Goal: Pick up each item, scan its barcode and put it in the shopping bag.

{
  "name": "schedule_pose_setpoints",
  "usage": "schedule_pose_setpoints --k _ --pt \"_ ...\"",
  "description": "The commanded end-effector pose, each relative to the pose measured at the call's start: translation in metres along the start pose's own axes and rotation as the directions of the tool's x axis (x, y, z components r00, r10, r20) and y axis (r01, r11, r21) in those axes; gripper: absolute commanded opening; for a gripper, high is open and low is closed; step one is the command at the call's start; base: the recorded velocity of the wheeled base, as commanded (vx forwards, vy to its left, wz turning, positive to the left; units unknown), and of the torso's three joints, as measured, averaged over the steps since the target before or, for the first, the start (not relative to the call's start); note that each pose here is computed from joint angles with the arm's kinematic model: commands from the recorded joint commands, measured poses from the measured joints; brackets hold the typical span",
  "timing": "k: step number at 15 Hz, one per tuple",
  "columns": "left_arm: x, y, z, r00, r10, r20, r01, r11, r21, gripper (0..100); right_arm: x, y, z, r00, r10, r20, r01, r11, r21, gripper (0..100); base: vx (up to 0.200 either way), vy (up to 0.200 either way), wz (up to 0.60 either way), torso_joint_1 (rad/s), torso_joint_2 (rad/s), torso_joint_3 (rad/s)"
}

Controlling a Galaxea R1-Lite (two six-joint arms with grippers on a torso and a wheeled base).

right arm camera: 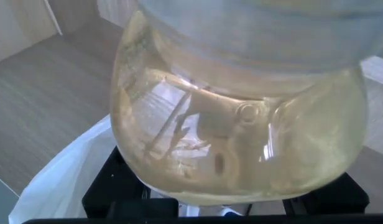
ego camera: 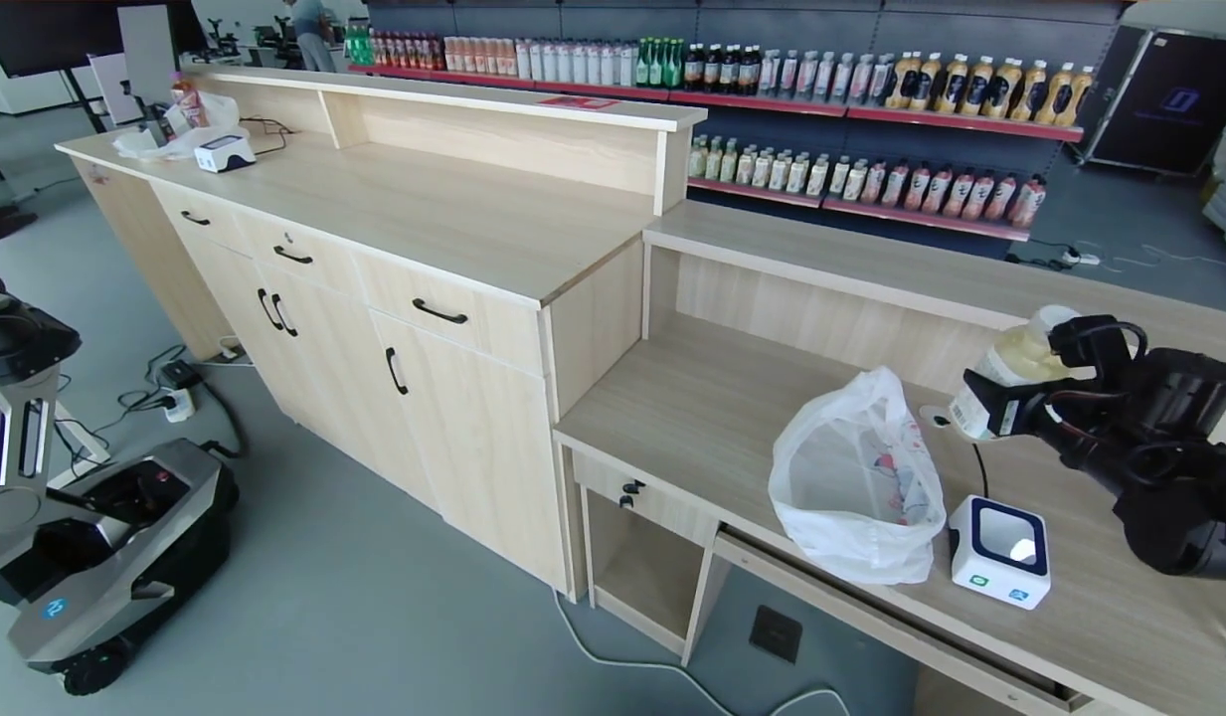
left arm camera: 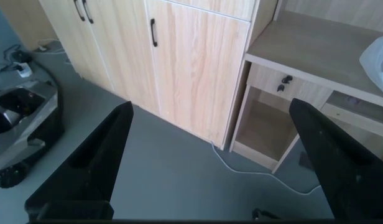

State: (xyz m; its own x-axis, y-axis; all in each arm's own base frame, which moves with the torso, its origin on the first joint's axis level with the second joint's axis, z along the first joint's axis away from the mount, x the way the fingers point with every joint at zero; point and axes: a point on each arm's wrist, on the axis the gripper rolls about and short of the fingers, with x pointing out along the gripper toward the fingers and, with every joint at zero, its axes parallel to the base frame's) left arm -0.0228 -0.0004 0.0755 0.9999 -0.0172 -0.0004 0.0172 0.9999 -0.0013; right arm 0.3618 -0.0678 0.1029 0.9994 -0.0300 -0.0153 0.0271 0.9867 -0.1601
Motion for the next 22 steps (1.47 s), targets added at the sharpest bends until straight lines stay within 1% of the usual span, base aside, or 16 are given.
schedule_pose_setpoints --k 1,2,3,4,5,8,10,12,15,19,22 --pt "0.000 0.000 0.000 1.000 0.000 0.000 0.000 1.000 0.000 100 0.018 0.017 -0.042 0.994 0.017 -0.105 -0.013 0.999 0.044 0 0.000 0.000 0.00 0.000 0.00 0.000" --pt "0.000 0.000 0.000 1.000 0.000 -0.001 0.000 1.000 0.000 100 0.028 0.023 -0.053 0.993 0.034 -0.110 -0.029 0.999 0.045 0 0.000 0.000 0.00 0.000 0.00 0.000" --pt "0.000 0.000 0.000 1.000 0.000 -0.001 0.000 1.000 0.000 100 0.032 0.024 -0.056 0.994 0.035 -0.102 -0.031 0.999 0.044 0 0.000 0.000 0.00 0.000 0.00 0.000" --pt "0.000 0.000 0.000 1.000 0.000 -0.001 0.000 1.000 0.000 100 0.046 0.028 -0.065 0.996 0.039 -0.081 -0.036 0.999 0.041 0 0.000 0.000 0.00 0.000 0.00 0.000" --pt "0.000 0.000 0.000 1.000 0.000 0.000 0.000 1.000 0.000 100 0.052 0.029 -0.070 0.996 0.041 -0.079 -0.038 0.998 0.040 0 0.000 0.000 0.00 0.000 0.00 0.000" --pt "0.000 0.000 0.000 1.000 0.000 -0.001 0.000 1.000 0.000 100 0.066 0.030 -0.087 0.995 0.045 -0.093 -0.041 0.998 0.042 0 0.000 0.000 0.00 0.000 0.00 0.000" --pt "0.000 0.000 0.000 1.000 0.000 -0.001 0.000 1.000 0.000 100 0.073 0.030 -0.093 0.995 0.043 -0.091 -0.039 0.998 0.044 0 0.000 0.000 0.00 0.000 0.00 0.000" --pt "0.000 0.000 0.000 1.000 0.002 -0.001 -0.002 1.000 0.000 100 0.085 0.028 -0.103 0.996 0.035 -0.083 -0.032 0.999 0.043 0 0.000 0.000 0.00 0.000 0.00 0.000" --pt "0.000 0.000 0.000 1.000 0.002 -0.001 -0.002 1.000 0.000 100 0.095 0.028 -0.113 0.996 0.035 -0.085 -0.032 0.999 0.041 0 0.000 0.000 0.00 0.000 0.00 0.000" --pt "0.000 0.000 0.000 1.000 0.002 -0.001 -0.002 1.000 0.000 100 0.095 0.032 -0.135 0.991 0.045 -0.128 -0.039 0.998 0.048 0 0.000 0.000 0.00 0.000 0.00 0.000" --pt "0.000 0.000 0.000 1.000 0.002 -0.001 -0.002 1.000 0.000 100 0.096 0.035 -0.141 0.990 0.050 -0.133 -0.044 0.998 0.049 0 0.000 0.000 0.00 0.000 0.00 0.000"
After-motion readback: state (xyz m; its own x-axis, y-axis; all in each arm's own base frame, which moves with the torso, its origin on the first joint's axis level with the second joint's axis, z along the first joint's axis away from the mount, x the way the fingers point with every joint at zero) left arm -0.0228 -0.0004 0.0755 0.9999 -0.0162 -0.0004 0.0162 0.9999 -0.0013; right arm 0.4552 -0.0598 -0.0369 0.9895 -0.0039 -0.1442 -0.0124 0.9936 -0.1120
